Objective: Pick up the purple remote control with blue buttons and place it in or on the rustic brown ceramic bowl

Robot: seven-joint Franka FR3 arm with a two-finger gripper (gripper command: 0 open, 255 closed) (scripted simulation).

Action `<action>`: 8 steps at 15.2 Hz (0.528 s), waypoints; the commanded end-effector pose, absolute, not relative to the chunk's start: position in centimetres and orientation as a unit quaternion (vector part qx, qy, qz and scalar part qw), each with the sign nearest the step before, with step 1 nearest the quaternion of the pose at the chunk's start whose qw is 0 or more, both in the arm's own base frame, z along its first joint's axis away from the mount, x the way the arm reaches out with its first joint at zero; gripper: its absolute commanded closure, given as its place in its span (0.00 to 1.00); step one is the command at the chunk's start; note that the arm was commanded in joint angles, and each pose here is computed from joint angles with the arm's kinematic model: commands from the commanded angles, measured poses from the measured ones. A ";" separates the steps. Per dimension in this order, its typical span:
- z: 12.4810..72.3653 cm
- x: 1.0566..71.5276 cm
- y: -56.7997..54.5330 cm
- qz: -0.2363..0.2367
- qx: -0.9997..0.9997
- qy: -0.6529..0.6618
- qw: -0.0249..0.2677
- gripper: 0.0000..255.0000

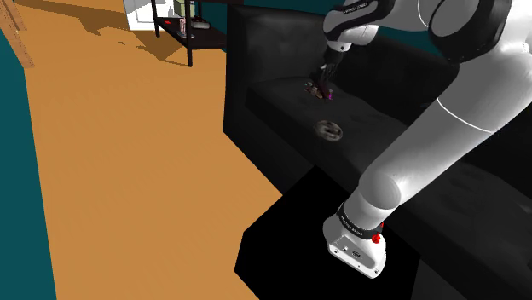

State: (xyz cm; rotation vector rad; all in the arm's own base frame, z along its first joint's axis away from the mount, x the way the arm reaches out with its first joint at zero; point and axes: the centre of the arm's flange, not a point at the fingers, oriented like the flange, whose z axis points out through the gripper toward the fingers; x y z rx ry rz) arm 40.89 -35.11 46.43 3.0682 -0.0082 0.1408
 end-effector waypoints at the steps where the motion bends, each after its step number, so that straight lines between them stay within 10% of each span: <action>1: 46.3 38.9 -33.5 0.046 0.998 -0.002 0.036 1.00; 8: 46.6 31.3 -28.2 0.046 0.998 -0.002 0.036 1.00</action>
